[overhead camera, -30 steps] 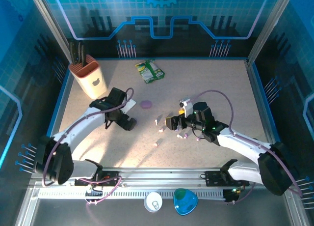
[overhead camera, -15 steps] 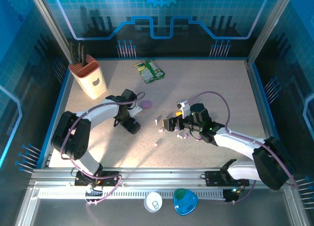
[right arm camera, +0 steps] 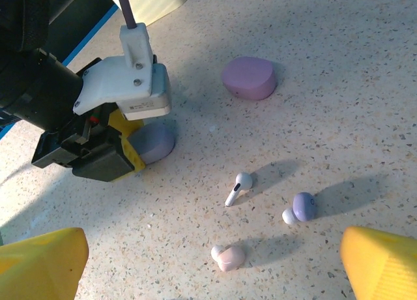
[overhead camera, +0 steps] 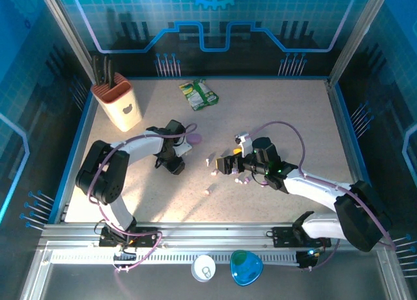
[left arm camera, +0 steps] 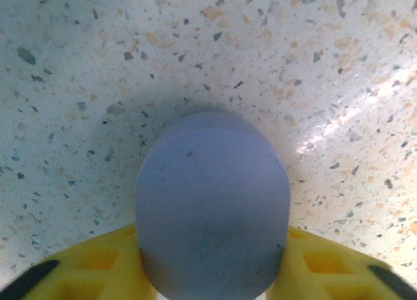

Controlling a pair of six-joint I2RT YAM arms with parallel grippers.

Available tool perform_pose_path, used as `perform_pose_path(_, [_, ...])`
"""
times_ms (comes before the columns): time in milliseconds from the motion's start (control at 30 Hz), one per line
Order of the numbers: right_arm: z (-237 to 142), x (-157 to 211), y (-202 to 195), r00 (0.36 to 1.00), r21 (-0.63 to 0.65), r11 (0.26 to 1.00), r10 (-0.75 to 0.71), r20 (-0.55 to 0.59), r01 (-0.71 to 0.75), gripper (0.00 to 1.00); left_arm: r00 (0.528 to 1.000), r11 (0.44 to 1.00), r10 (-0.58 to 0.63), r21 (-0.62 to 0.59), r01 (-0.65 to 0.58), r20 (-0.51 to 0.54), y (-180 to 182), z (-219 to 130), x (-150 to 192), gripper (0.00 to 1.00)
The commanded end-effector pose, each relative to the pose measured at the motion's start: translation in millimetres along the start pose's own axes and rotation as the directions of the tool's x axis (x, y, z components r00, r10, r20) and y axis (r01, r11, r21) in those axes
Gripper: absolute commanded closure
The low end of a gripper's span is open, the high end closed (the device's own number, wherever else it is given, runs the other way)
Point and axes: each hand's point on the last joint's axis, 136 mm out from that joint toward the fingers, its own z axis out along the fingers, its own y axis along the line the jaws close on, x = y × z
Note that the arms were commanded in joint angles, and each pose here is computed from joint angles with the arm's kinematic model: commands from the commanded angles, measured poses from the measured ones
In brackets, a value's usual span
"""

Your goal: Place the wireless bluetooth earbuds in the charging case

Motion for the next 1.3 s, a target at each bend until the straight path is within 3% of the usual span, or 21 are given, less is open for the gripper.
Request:
perform_pose_path(0, [0,4,1,0.999,0.005,1.000,0.030,-0.018,-0.030,0.00,0.999,1.000,0.014,0.022,-0.014,0.035,-6,-6,-11,0.68])
perform_pose_path(167, [-4,6,-12,0.988,0.075,0.986,0.152,-0.028,-0.149,0.00,0.996,1.000,0.013,0.022,-0.015,0.087,-8,-17,-18,0.68])
perform_pose_path(233, [-9,1,-24,0.960,0.090,0.956,0.279,-0.001,-0.278,0.00,0.990,1.000,0.012,0.024,-0.015,0.137,-10,-26,-25,0.67])
perform_pose_path(333, [-12,-10,-20,0.908,-0.053,0.907,0.418,-0.010,-0.418,0.00,0.966,0.998,0.042,0.042,-0.054,0.255,-19,-43,-41,0.67])
perform_pose_path(500, [-12,-8,-9,0.867,-0.095,0.865,0.478,-0.137,-0.492,0.03,0.852,0.970,0.177,0.056,-0.235,0.492,-56,-76,-68,0.67])
perform_pose_path(567, [-11,-8,2,0.847,-0.127,0.844,0.492,-0.199,-0.521,0.11,0.787,0.950,0.232,0.040,-0.309,0.572,-72,-88,-77,0.67])
perform_pose_path(667, [-8,-6,14,0.818,-0.176,0.808,0.510,-0.267,-0.562,0.17,0.725,0.937,0.252,0.027,-0.349,0.641,-84,-102,-88,0.72])
perform_pose_path(733, [-6,-8,24,0.812,-0.218,0.792,0.504,-0.294,-0.570,0.19,0.682,0.925,0.273,0.010,-0.380,0.678,-93,-111,-95,0.69])
perform_pose_path(867, [0,-9,39,0.816,-0.268,0.780,0.481,-0.321,-0.566,0.26,0.623,0.897,0.314,-0.009,-0.442,0.717,-107,-120,-99,0.69])
perform_pose_path(967, [2,-14,49,0.820,-0.316,0.763,0.474,-0.320,-0.564,0.32,0.612,0.886,0.343,-0.029,-0.463,0.713,-108,-118,-98,0.69])
perform_pose_path(1133, [2,-18,58,0.829,-0.337,0.763,0.457,-0.322,-0.551,0.29,0.589,0.861,0.389,-0.053,-0.505,0.708,-111,-118,-92,0.69])
perform_pose_path(1267, [5,-24,57,0.825,-0.329,0.762,0.465,-0.322,-0.558,0.37,0.581,0.851,0.406,-0.059,-0.522,0.705,-113,-117,-90,0.68])
